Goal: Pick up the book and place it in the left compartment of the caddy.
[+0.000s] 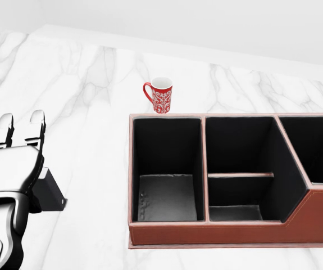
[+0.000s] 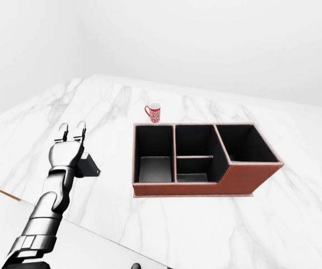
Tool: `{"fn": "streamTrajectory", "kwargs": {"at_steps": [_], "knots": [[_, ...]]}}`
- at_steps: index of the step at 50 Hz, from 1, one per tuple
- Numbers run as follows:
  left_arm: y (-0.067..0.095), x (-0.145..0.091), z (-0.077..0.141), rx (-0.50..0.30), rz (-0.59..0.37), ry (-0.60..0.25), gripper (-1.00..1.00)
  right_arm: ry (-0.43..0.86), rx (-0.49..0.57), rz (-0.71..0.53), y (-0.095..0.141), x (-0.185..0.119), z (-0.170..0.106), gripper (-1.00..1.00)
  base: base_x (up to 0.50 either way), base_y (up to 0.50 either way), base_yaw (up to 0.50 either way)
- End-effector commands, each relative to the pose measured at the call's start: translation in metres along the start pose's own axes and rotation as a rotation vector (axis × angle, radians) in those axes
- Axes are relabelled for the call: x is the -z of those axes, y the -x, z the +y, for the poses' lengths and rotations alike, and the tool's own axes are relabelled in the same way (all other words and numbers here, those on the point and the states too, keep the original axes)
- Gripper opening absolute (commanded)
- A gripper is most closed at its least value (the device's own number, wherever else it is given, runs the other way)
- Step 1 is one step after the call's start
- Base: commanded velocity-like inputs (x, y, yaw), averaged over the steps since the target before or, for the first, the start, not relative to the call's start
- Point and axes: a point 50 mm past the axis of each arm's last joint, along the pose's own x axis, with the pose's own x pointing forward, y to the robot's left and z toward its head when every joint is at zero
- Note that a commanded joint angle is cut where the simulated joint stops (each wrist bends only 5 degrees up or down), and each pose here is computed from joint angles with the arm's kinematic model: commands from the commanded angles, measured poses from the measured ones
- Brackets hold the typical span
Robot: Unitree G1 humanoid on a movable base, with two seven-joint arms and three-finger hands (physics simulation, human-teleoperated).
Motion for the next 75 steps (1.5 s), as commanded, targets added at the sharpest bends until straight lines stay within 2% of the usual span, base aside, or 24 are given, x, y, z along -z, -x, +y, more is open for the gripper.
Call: {"fn": "streamTrajectory", "kwargs": {"at_steps": [1, 5, 15, 24, 38, 49, 58, 62, 64, 75], "knots": [[-0.014, 0.008, -0.011, 0.045, 0.027, 0.002, 1.0, -0.003, 0.005, 0.002, 0.0, 0.0, -0.001, 1.0, 0.0, 0.0, 0.0], [-0.024, 0.011, -0.013, 0.063, 0.042, -0.002, 1.0, 0.001, 0.004, -0.013, -0.001, -0.004, 0.0, 1.0, 0.0, 0.0, 0.0], [-0.035, 0.011, -0.02, 0.107, 0.05, -0.032, 1.0, 0.003, 0.001, -0.003, 0.0, -0.001, 0.0, 1.0, 0.0, 0.0, 0.0], [-0.039, 0.015, -0.029, 0.151, 0.072, -0.056, 1.0, 0.007, -0.002, -0.003, 0.0, -0.001, 0.0, 1.0, 0.0, 0.0, 0.0], [-0.037, 0.018, -0.041, 0.218, 0.078, -0.106, 1.0, 0.009, 0.0, -0.006, -0.001, -0.002, 0.0, 1.0, 0.0, 0.0, 0.0], [-0.033, 0.022, -0.05, 0.277, 0.098, -0.108, 1.0, 0.009, 0.0, 0.005, -0.001, 0.001, 0.0, 1.0, 0.0, 0.0, 0.0], [-0.034, 0.022, -0.05, 0.292, 0.111, -0.095, 1.0, 0.009, -0.001, 0.009, 0.0, 0.002, 0.0, 1.0, 0.0, 0.0, 0.0], [-0.031, 0.021, -0.055, 0.326, 0.104, -0.107, 1.0, 0.009, 0.001, -0.004, -0.001, -0.002, 0.0, 1.0, 0.0, 0.0, 0.0], [-0.028, 0.022, -0.058, 0.34, 0.125, -0.077, 1.0, 0.01, -0.001, -0.005, 0.0, -0.002, 0.0, 1.0, 0.0, 0.0, 0.0], [-0.024, 0.022, -0.065, 0.376, 0.123, -0.084, 1.0, 0.011, -0.004, -0.003, 0.0, -0.001, 0.001, 1.0, 0.0, 0.0, 0.0]]}}
